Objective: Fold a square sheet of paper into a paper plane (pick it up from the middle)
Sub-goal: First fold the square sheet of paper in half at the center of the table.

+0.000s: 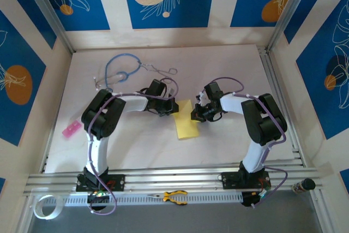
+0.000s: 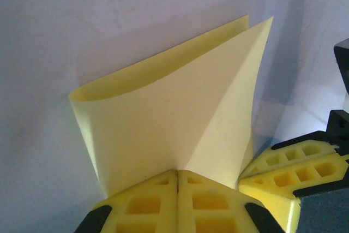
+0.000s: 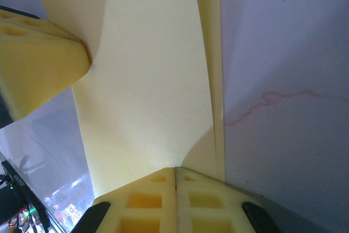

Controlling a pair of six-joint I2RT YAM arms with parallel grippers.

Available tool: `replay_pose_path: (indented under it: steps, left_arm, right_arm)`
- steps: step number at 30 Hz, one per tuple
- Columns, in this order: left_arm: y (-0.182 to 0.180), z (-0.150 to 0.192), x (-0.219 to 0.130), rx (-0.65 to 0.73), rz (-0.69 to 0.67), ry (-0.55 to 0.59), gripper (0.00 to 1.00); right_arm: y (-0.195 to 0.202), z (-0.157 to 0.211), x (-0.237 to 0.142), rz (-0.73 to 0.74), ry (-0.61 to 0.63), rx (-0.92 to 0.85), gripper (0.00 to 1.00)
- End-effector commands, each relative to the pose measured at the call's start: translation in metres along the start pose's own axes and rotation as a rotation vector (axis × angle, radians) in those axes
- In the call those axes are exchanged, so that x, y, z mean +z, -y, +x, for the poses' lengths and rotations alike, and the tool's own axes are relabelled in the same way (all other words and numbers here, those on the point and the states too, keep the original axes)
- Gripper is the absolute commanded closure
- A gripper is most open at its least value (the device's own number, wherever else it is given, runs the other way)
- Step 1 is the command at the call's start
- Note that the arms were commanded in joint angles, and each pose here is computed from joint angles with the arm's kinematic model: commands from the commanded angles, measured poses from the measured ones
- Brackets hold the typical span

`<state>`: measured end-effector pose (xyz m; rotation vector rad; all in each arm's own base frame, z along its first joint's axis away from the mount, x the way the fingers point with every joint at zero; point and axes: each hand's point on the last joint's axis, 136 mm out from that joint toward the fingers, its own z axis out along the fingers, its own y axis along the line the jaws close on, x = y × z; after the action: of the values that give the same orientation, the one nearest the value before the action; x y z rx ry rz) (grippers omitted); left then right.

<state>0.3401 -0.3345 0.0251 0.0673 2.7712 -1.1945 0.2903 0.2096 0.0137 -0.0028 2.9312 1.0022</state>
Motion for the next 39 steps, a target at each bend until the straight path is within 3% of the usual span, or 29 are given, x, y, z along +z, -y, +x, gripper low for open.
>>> replay_pose_path:
  steps: [1,16,39]
  left_arm:
    - [0.006,-0.013,-0.009,-0.002,-0.012,0.003,0.97]
    - [-0.036,-0.016,0.008,-0.06,-0.084,-0.027,0.98]
    - [-0.055,-0.068,-0.007,-0.198,-0.119,0.116,0.98]
  right_arm:
    - [0.03,0.016,0.008,0.122,-0.051,0.04,1.0]
    - [0.03,0.016,0.007,0.123,-0.05,0.043,1.0]
    - [0.032,0.017,0.007,0.128,-0.051,0.04,1.0]
